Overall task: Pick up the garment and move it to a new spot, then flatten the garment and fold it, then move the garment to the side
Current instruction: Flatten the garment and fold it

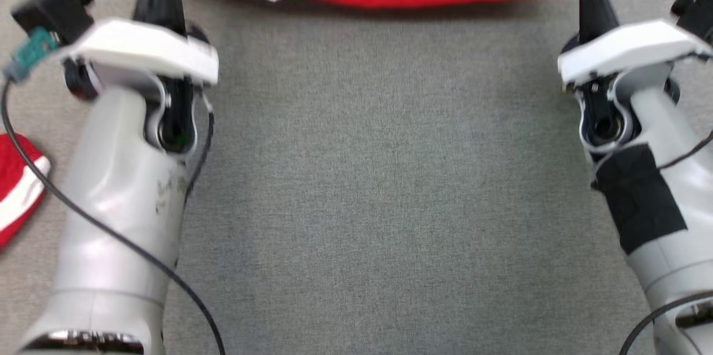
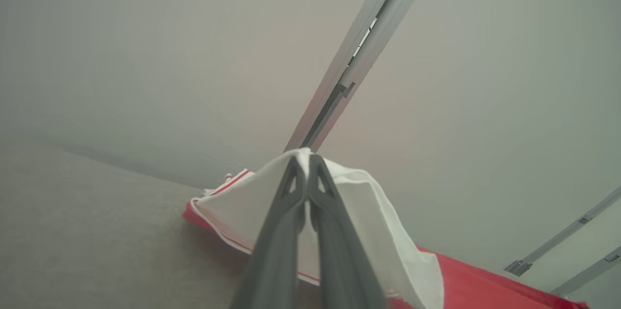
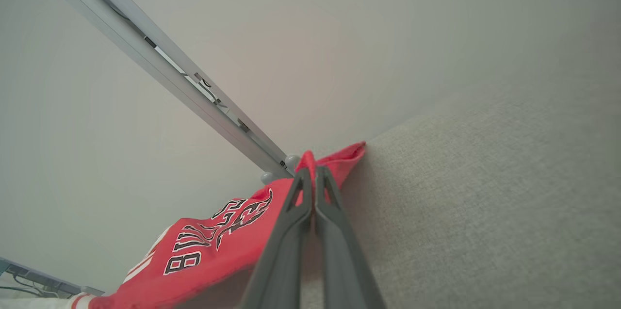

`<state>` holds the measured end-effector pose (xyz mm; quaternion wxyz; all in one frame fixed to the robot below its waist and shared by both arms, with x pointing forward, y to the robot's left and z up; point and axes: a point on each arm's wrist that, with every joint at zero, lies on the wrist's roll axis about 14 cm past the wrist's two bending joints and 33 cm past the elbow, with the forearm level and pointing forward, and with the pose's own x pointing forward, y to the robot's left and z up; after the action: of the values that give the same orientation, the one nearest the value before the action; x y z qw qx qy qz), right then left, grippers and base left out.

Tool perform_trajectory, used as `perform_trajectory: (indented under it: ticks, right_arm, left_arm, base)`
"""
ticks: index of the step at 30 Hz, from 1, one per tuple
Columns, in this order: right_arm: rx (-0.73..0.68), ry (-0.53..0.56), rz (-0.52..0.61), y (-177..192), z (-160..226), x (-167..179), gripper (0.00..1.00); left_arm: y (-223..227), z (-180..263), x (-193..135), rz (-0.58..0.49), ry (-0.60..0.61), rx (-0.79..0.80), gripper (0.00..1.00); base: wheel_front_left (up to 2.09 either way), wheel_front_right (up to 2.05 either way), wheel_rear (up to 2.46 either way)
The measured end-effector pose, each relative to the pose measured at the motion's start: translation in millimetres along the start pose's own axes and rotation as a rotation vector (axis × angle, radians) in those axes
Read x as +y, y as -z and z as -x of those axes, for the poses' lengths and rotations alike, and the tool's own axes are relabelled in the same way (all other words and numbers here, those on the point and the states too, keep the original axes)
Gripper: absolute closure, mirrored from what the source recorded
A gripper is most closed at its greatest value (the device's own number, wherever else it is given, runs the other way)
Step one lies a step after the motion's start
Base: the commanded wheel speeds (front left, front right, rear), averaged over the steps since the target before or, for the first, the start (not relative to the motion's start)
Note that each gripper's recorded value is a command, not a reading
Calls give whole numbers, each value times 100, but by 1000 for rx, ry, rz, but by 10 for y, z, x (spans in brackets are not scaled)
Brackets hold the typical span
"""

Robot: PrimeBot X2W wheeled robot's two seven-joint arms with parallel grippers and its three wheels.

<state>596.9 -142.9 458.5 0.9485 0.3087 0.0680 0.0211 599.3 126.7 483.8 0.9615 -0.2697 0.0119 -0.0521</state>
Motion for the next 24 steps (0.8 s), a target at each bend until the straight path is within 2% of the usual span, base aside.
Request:
perform_trajectory:
  ticks: [5, 12, 16, 24]
  right_arm:
    - [41, 12, 30, 51, 307, -22, 100]
    - [71, 23, 38, 79, 690, -21, 100]
    - [73, 32, 15, 88, 907, -28, 100]
    - [62, 30, -45, 94, 1287, -17, 100]
  left_arm:
    - [54, 385, 85, 15, -43, 35, 100]
    - [58, 855, 28, 5, -39, 52, 100]
    - [60, 1102, -45, 1, -22, 57, 100]
    - [1, 1570, 15, 23, -54, 40, 100]
  base:
    - [0, 0, 0]
    - [0, 0, 0]
    - [0, 0, 0]
    - [0, 0, 0]
